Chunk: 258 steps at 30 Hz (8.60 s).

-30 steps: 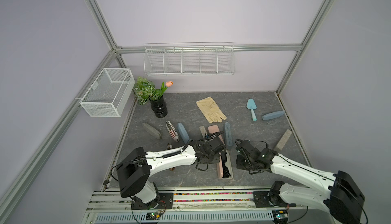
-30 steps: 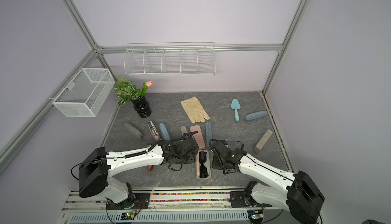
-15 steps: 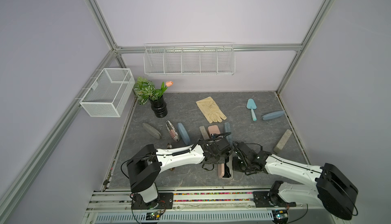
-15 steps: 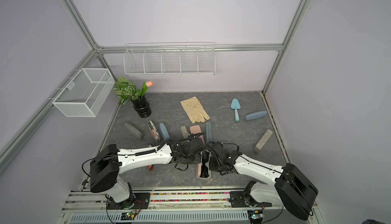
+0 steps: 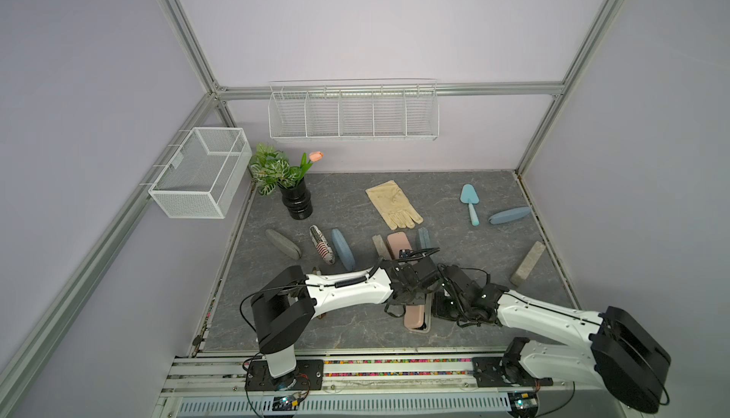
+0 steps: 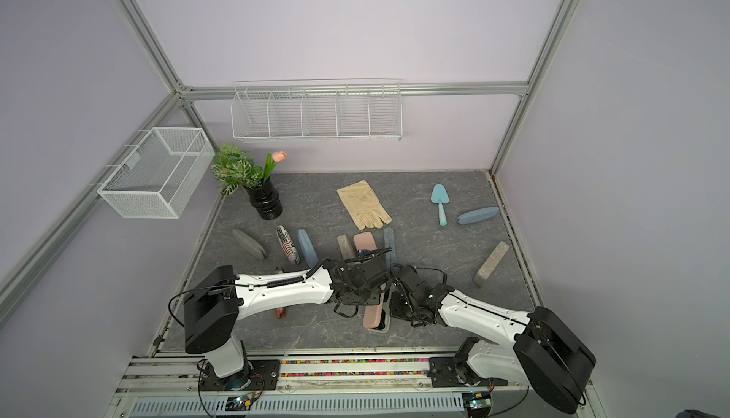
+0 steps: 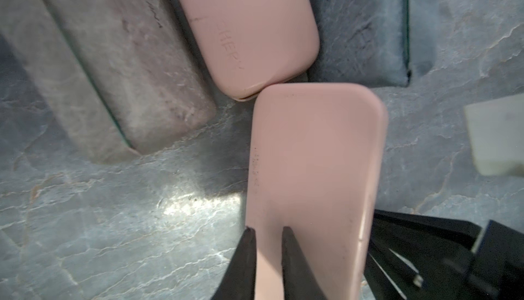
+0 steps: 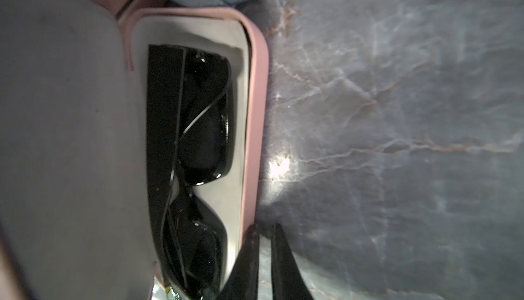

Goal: Close the glasses case
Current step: Close the glasses case at the center of the board, then pick up the glasses case at the center of the board, then place the glasses case at the center of the board, then move the glasses case to the center of the board, then pick up the glasses case at the center of the board.

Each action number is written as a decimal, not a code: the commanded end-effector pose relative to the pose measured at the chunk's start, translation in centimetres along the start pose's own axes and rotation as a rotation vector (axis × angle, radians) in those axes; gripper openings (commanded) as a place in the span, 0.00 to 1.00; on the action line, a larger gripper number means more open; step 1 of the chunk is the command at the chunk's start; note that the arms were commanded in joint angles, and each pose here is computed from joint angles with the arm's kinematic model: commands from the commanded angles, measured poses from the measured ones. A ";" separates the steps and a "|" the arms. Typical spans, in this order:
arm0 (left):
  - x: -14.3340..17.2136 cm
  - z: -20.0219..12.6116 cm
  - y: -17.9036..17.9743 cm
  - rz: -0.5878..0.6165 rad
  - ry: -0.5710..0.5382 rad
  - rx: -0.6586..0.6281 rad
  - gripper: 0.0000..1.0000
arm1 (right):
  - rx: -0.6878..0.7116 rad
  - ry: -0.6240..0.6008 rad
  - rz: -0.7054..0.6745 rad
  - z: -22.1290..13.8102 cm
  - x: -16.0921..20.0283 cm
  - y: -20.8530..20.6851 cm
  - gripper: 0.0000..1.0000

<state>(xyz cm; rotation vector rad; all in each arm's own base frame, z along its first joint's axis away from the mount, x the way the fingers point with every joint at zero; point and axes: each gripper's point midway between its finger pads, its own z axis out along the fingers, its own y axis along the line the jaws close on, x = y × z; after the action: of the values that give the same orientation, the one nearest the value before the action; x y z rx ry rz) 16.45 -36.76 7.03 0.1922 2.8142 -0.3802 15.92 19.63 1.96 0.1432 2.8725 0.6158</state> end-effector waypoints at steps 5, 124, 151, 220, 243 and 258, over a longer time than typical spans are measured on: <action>1.2 0.4 -2.6 -0.003 0.038 0.064 0.20 | -0.058 -0.014 0.017 0.2 -0.3 1.0 0.14; -2.0 -12.3 11.5 0.129 -0.300 0.321 0.71 | -0.296 -0.085 0.006 -4.6 -1.6 2.2 0.27; -1.9 -11.7 11.6 0.130 -0.283 0.300 0.71 | -0.193 -0.127 0.042 -4.2 -1.3 -0.4 0.57; -2.0 -11.1 12.2 0.124 -0.277 0.261 0.73 | 0.348 -0.037 -0.218 -5.6 -5.3 -0.3 0.42; -2.2 -11.7 12.8 0.103 -0.310 0.246 0.73 | 0.323 0.127 -0.470 3.9 -14.6 9.9 0.96; -2.3 -11.4 12.9 0.099 -0.306 0.231 0.73 | 0.316 0.177 -0.439 6.3 -16.0 8.2 0.83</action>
<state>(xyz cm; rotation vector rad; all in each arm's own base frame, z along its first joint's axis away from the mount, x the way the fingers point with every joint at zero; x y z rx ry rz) 17.74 -21.93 15.80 0.3026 2.4298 -0.6912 33.12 27.68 2.78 -0.4995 2.9839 0.0773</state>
